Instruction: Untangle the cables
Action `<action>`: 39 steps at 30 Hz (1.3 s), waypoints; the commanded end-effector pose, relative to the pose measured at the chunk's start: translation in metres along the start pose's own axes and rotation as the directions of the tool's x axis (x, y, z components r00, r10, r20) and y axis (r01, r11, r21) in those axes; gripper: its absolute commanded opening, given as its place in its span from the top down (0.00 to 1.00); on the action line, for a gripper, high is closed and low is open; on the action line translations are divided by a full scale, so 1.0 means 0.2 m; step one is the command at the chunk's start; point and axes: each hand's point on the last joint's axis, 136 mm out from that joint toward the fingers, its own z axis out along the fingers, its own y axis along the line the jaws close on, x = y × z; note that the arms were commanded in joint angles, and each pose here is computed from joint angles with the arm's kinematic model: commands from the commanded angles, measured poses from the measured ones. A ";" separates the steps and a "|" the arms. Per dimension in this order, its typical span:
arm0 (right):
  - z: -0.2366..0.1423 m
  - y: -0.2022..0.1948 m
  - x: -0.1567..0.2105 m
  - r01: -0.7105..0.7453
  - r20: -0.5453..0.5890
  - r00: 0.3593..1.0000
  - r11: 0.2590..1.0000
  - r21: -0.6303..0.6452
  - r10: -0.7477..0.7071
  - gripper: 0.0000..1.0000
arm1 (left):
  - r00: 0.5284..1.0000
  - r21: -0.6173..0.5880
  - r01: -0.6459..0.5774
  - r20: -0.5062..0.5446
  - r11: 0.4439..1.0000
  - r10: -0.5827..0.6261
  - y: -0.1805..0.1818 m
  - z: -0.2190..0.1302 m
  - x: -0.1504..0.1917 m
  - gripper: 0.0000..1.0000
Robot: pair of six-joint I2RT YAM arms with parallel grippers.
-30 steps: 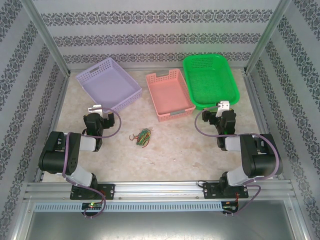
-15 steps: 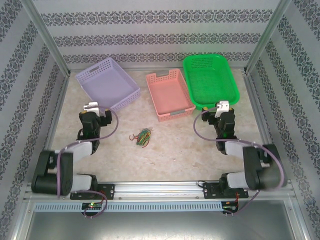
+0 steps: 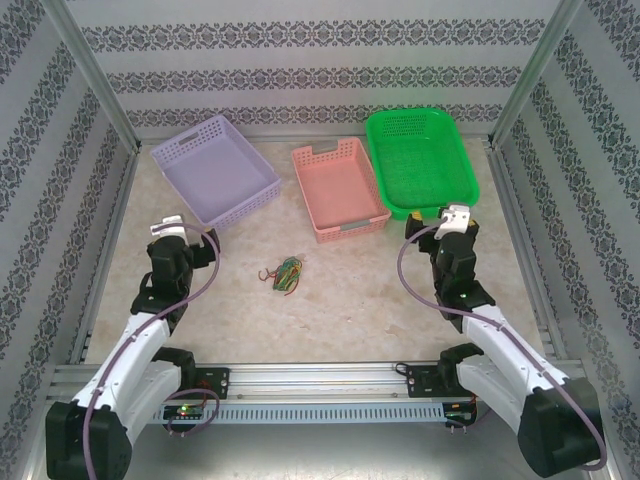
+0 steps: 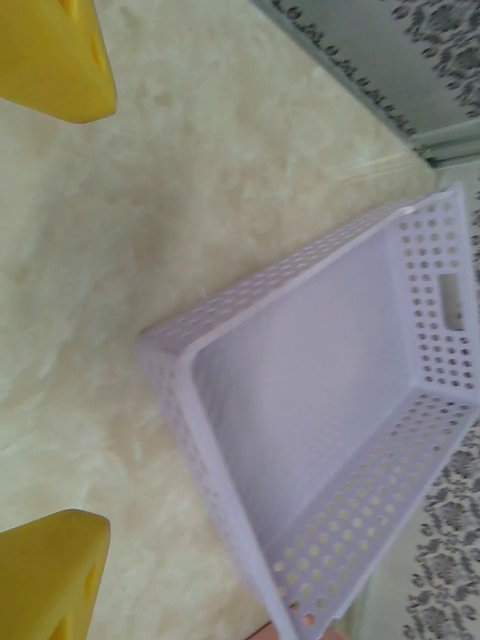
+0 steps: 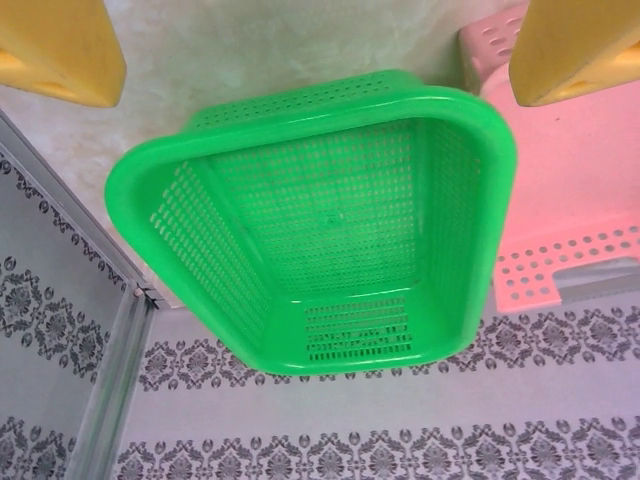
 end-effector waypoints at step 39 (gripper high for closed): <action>-0.50 0.94 0.48 -0.447 -0.834 0.549 0.828 -0.338 -0.045 0.37 | 0.511 0.415 -0.332 -0.676 0.847 0.531 -0.99 -0.24 0.61 0.48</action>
